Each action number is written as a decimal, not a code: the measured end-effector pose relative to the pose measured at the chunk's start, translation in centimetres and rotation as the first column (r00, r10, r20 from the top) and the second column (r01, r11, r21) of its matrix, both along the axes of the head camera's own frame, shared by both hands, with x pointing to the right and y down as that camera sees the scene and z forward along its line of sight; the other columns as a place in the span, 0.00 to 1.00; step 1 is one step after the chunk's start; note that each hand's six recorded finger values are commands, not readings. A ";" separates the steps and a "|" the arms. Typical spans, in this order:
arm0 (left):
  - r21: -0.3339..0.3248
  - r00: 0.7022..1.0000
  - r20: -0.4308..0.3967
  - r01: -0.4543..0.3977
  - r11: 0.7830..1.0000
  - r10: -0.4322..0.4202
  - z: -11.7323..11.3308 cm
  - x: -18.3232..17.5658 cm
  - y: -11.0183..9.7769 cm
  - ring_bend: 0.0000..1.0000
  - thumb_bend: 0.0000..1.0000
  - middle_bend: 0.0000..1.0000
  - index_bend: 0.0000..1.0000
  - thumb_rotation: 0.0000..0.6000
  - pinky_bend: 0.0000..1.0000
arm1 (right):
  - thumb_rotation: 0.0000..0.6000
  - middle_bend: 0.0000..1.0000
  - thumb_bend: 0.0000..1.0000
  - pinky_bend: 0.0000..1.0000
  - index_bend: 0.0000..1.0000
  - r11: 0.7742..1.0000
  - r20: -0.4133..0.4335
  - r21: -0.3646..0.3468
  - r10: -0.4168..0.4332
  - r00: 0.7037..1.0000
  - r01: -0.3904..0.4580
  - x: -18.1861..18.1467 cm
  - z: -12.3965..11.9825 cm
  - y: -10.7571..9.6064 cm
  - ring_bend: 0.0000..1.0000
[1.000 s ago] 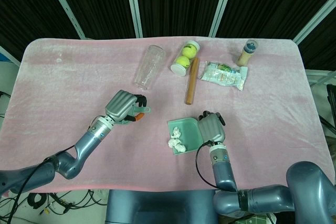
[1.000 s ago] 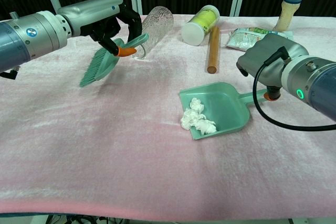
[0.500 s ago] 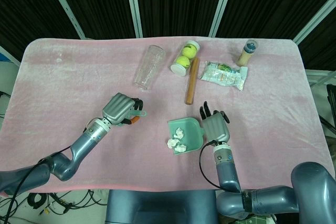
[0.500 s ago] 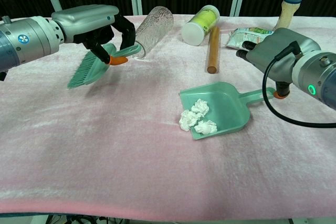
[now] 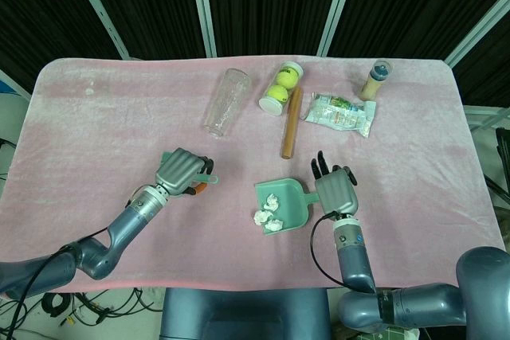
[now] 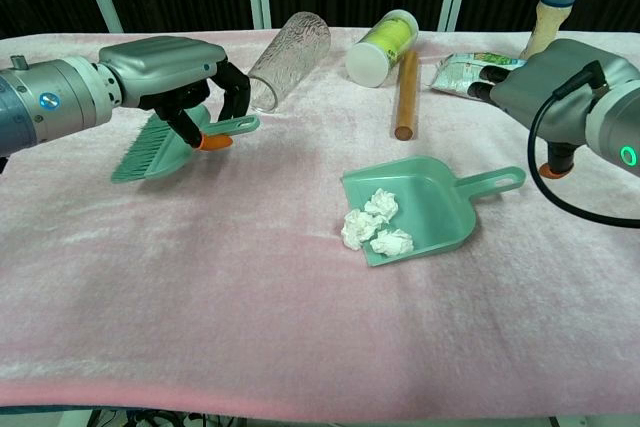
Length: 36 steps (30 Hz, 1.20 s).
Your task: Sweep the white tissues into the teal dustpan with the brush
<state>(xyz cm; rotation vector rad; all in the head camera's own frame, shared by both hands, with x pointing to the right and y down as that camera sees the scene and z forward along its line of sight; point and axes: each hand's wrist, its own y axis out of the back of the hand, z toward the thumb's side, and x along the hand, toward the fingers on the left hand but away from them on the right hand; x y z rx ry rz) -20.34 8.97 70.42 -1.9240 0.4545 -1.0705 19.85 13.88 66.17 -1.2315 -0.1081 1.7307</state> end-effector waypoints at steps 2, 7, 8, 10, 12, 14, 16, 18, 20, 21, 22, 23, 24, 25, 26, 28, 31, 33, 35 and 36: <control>0.003 1.000 0.009 0.000 1.000 0.000 0.1 0.1 0.1 0.79 0.17 0.54 0.49 1.00 0.91 | 1.00 0.00 0.14 0.56 0.00 1.000 0.001 0.000 0.003 1.000 -0.003 0.1 0.0 0.0 0.38; 0.010 0.999 0.042 0.019 1.000 -0.019 0.3 0.0 0.1 0.77 0.08 0.43 0.32 1.00 0.90 | 1.00 0.00 0.14 0.56 0.00 1.000 0.004 0.000 0.006 1.000 -0.006 0.2 -0.1 -0.1 0.38; 0.011 0.998 0.050 0.023 1.000 -0.024 0.4 -0.1 0.1 0.77 0.07 0.42 0.29 1.00 0.90 | 1.00 0.00 0.14 0.56 0.00 1.000 0.006 0.000 0.007 1.000 -0.007 0.2 -0.1 0.0 0.38; 0.013 0.997 0.070 0.037 0.999 -0.038 0.4 -0.3 0.1 0.77 0.07 0.41 0.27 1.00 0.90 | 1.00 0.00 0.14 0.56 0.00 1.000 0.009 0.000 0.010 1.000 -0.010 0.3 -0.2 0.0 0.38; 0.015 0.995 0.083 0.058 0.998 -0.059 0.3 -0.5 0.1 0.76 0.07 0.39 0.26 1.00 0.89 | 1.00 0.00 0.14 0.56 0.00 1.000 0.013 0.003 0.014 1.000 -0.014 0.5 -0.4 -0.1 0.38; 0.021 0.993 0.082 0.080 0.997 -0.081 0.0 -0.7 0.0 0.74 0.07 0.37 0.24 1.00 0.86 | 1.00 0.00 0.14 0.56 0.00 1.000 0.020 0.006 0.021 1.000 -0.021 0.7 -0.6 -0.1 0.38; 0.035 0.991 0.078 0.104 0.994 -0.106 -0.6 -1.1 -0.2 0.67 0.07 0.36 0.23 1.00 0.80 | 1.00 0.00 0.14 0.56 0.00 1.000 0.026 0.010 0.025 0.999 -0.025 1.0 -0.9 -0.1 0.38; 0.052 0.989 0.074 0.122 0.991 -0.126 -1.2 -1.6 -0.4 0.55 0.07 0.34 0.21 1.00 0.66 | 1.00 0.00 0.14 0.53 0.00 0.999 0.033 0.015 0.030 0.999 -0.030 1.3 -1.2 -0.2 0.35; 0.062 0.988 0.068 0.135 0.989 -0.140 -1.7 -2.0 -0.6 0.42 0.07 0.32 0.20 1.00 0.53 | 1.00 0.00 0.14 0.46 0.00 0.999 0.043 0.021 0.035 0.998 -0.035 1.7 -1.6 -0.2 0.27; 0.065 0.987 0.063 0.141 0.988 -0.145 -2.1 -2.3 -0.5 0.35 0.07 0.30 0.19 1.00 0.47 | 1.00 0.00 0.14 0.41 0.00 0.999 0.049 0.025 0.035 0.998 -0.036 1.9 -1.8 -0.2 0.22; 0.067 0.987 0.059 0.144 0.987 -0.148 -2.4 -2.5 -0.4 0.30 0.06 0.28 0.18 1.00 0.42 | 1.00 0.00 0.14 0.35 0.00 0.999 0.055 0.031 0.034 0.998 -0.036 2.1 -2.0 -0.2 0.16; 0.070 0.987 0.055 0.146 0.987 -0.150 -2.8 -2.8 -0.3 0.22 0.06 0.24 0.16 1.00 0.35 | 1.00 0.00 0.13 0.29 0.00 0.999 0.066 0.039 0.034 0.997 -0.037 2.4 -2.3 -0.2 0.10; 0.076 0.987 0.049 0.146 0.986 -0.150 -3.4 -3.2 -0.1 0.17 0.05 0.21 0.14 1.00 0.30 | 1.00 0.00 0.13 0.25 0.00 0.998 0.076 0.046 0.034 0.997 -0.038 2.7 -2.5 -0.1 0.05; 0.081 0.988 0.044 0.145 0.986 -0.148 -3.8 -3.5 0.2 0.11 0.04 0.16 0.11 1.00 0.23 | 1.00 0.00 0.13 0.22 0.00 0.998 0.088 0.052 0.035 0.995 -0.040 3.0 -2.8 -0.1 0.02; 0.087 0.989 0.039 0.142 0.986 -0.146 -4.3 -3.9 0.5 0.07 0.03 0.11 0.08 1.00 0.17 | 1.00 0.00 0.12 0.20 0.00 0.997 0.109 0.060 0.038 0.993 -0.044 3.4 -3.2 0.0 0.01; 0.102 0.990 0.029 0.133 0.986 -0.136 -5.4 -4.8 1.4 0.02 0.01 0.04 0.03 1.00 0.10 | 1.00 0.00 0.10 0.18 0.00 0.996 0.144 0.074 0.040 0.989 -0.051 4.1 -3.8 0.2 0.00; 0.129 0.991 0.013 0.127 0.984 -0.130 -7.1 -6.6 3.1 0.00 0.00 0.00 0.00 1.00 0.05 | 1.00 0.00 0.08 0.16 0.00 0.993 0.214 0.099 0.036 0.976 -0.059 5.3 -4.9 0.8 0.00; 0.131 0.990 0.006 0.137 0.982 -0.139 -8.2 -8.3 4.7 0.00 0.00 0.00 0.00 1.00 0.03 | 1.00 0.00 0.07 0.16 0.00 0.991 0.274 0.112 0.038 0.961 -0.071 6.3 -5.8 1.5 0.00; 0.127 0.988 0.006 0.155 0.980 -0.157 -9.1 -9.8 6.2 0.00 0.00 0.00 0.00 1.00 0.01 | 1.00 0.00 0.07 0.16 0.00 0.989 0.329 0.116 0.046 0.943 -0.089 7.3 -6.5 2.4 0.00; 0.125 0.985 0.006 0.170 0.978 -0.172 -9.5 -10.9 7.2 0.00 0.00 0.00 0.00 1.00 0.01 | 1.00 0.00 0.07 0.16 0.00 0.988 0.363 0.115 0.055 0.930 -0.103 8.1 -7.0 3.1 0.00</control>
